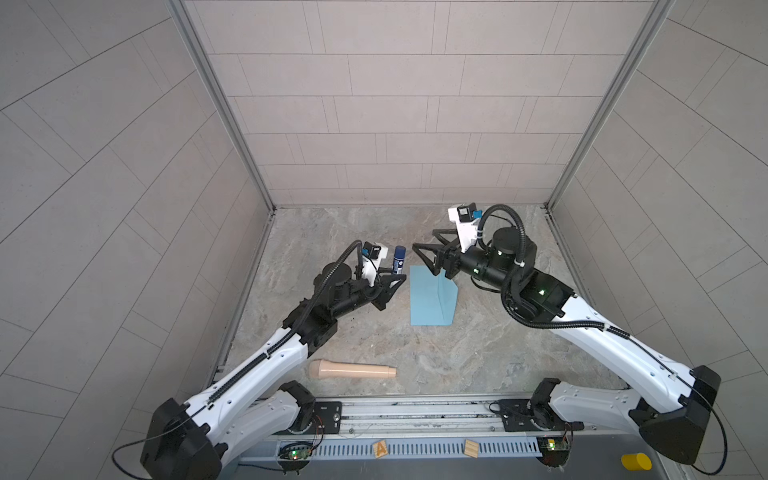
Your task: Place the letter into the envelope and seal it
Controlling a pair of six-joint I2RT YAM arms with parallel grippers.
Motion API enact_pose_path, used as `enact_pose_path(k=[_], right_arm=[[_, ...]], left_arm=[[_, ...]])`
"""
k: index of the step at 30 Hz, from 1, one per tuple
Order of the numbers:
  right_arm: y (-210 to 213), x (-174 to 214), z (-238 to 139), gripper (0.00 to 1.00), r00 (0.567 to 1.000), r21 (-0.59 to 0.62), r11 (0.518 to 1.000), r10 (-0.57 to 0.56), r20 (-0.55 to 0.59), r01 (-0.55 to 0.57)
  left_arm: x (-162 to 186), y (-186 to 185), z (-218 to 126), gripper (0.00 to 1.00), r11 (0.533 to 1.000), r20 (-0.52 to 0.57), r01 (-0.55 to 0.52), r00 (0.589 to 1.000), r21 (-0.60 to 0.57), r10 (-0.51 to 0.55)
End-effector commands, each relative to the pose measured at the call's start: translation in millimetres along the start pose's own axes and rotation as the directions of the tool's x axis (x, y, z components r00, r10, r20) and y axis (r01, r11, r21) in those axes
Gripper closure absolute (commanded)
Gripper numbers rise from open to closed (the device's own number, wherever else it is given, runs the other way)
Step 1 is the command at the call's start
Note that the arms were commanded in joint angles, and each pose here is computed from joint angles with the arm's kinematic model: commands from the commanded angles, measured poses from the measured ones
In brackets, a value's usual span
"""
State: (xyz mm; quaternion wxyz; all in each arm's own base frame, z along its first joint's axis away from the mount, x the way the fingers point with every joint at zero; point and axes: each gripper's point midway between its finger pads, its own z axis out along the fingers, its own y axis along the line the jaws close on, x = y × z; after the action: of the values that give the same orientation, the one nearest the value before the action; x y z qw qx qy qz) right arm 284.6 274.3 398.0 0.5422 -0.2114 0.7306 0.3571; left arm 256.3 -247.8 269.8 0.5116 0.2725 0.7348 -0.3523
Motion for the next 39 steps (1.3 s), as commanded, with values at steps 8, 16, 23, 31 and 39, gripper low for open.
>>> enact_pose_path(k=[8,16,23,31,39], right_arm=[[9,72,-12,0.19,0.876,-0.056,0.998,-0.032,-0.480,0.006],[28,78,0,0.24,0.877,-0.129,0.987,0.019,-0.481,-0.092],[34,85,15,0.32,0.862,-0.137,0.984,0.025,-0.506,-0.109],[41,88,26,0.48,0.862,-0.154,0.981,0.025,-0.506,-0.120],[43,90,30,0.54,0.861,-0.158,0.980,0.023,-0.508,-0.119]], left_arm=[[-4,-13,-20,1.00,0.935,-0.022,-0.352,0.935,0.036,0.353],[6,-19,-19,1.00,0.912,-0.044,-0.404,0.912,0.075,0.408],[8,-24,-19,1.00,0.901,-0.039,-0.422,0.903,0.099,0.427],[13,-27,-19,1.00,0.898,-0.046,-0.423,0.901,0.124,0.431],[18,-28,-18,1.00,0.898,-0.064,-0.418,0.901,0.139,0.429]])
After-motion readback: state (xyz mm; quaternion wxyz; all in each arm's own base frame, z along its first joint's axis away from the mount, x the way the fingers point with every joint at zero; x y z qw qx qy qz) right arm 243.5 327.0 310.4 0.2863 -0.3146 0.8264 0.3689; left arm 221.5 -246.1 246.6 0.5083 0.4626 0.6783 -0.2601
